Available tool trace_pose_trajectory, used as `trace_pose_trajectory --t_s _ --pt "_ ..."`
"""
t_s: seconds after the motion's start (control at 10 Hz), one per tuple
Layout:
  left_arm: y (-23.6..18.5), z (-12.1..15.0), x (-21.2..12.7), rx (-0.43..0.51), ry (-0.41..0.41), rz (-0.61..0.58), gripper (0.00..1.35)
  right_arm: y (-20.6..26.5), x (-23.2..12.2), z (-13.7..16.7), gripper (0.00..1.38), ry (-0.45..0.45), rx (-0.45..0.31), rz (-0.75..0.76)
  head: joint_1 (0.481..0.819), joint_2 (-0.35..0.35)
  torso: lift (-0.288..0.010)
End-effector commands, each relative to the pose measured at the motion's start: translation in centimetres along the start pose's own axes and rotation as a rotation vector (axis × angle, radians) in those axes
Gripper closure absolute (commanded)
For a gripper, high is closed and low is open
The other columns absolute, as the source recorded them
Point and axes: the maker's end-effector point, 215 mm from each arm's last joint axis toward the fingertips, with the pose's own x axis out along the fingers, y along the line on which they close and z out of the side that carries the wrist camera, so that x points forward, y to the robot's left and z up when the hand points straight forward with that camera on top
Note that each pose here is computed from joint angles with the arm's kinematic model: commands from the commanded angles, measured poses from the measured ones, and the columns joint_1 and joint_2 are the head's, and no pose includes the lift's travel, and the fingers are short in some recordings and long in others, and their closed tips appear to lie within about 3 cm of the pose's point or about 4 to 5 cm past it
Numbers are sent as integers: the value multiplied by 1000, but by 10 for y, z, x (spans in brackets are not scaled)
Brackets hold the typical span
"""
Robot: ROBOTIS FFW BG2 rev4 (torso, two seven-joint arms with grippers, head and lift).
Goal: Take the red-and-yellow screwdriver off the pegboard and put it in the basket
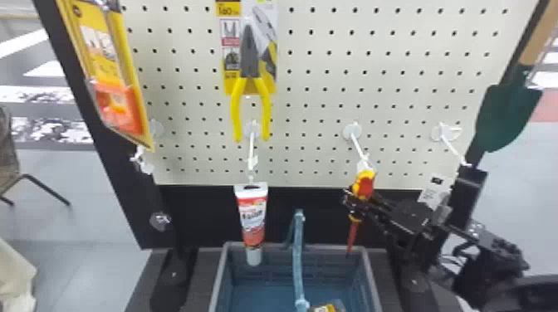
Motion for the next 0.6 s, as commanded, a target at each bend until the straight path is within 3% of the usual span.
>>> trace_pose_trajectory --t_s 0.0,0.5 --pt "0 0 0 -1 1 1 243 0 0 1 1223 -2 -1 -1 549 0 -100" --pt "1 0 1 -1 -2 3 242 0 0 -1 1223 -1 6 0 549 0 -100"
